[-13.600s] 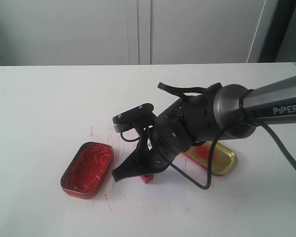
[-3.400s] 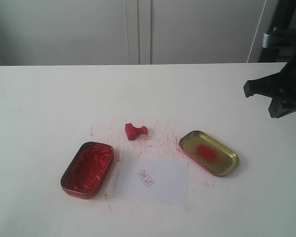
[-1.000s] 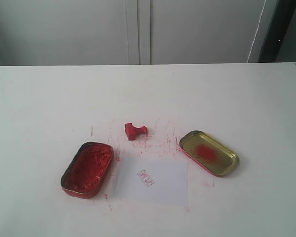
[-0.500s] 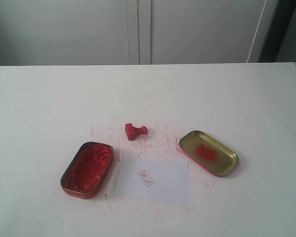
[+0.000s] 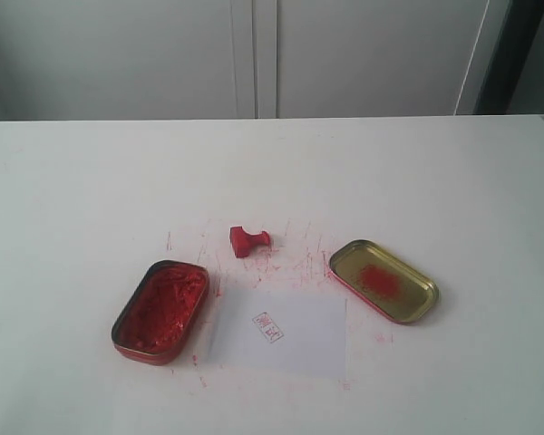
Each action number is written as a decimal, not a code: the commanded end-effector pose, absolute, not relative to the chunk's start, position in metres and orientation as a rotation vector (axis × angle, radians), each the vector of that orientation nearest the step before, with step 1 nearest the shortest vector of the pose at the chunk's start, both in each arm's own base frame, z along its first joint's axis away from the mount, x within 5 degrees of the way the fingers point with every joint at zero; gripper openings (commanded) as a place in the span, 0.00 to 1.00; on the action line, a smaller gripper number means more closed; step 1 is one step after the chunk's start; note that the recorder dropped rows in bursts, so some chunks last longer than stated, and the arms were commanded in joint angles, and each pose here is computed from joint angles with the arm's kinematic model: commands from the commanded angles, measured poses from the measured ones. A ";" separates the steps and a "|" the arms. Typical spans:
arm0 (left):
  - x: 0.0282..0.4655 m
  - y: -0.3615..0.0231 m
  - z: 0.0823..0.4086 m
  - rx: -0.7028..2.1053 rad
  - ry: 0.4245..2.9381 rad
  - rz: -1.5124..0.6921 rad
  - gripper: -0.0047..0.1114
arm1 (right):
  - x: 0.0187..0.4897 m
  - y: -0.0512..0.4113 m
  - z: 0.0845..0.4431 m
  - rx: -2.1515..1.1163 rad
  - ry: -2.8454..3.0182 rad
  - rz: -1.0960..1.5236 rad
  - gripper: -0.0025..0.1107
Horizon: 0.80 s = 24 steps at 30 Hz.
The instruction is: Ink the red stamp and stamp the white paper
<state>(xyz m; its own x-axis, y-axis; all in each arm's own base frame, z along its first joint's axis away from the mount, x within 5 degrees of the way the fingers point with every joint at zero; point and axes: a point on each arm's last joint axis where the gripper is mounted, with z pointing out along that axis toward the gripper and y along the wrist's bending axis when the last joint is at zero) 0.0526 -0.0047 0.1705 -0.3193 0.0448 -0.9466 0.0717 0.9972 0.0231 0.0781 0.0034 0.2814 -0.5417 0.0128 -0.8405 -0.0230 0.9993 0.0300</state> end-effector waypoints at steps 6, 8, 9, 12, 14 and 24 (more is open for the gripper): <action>0.052 -0.005 0.169 0.081 1.899 -0.027 0.04 | 0.060 0.001 0.276 0.000 2.022 0.057 0.02; 0.052 -0.005 0.169 0.081 1.899 -0.027 0.04 | 0.059 0.001 0.275 -0.002 1.989 0.062 0.02; 0.052 -0.005 0.169 0.081 1.899 -0.027 0.04 | 0.058 0.001 0.275 -0.002 1.974 0.063 0.02; 0.052 -0.005 0.169 0.081 1.899 -0.027 0.04 | 0.056 0.001 0.272 -0.004 1.935 0.068 0.02; 0.052 -0.005 0.169 0.081 1.899 -0.027 0.04 | 0.055 0.001 0.269 -0.005 1.914 0.071 0.02; 0.052 -0.005 0.169 0.081 1.899 -0.027 0.04 | 0.050 0.001 0.246 -0.010 1.858 0.078 0.02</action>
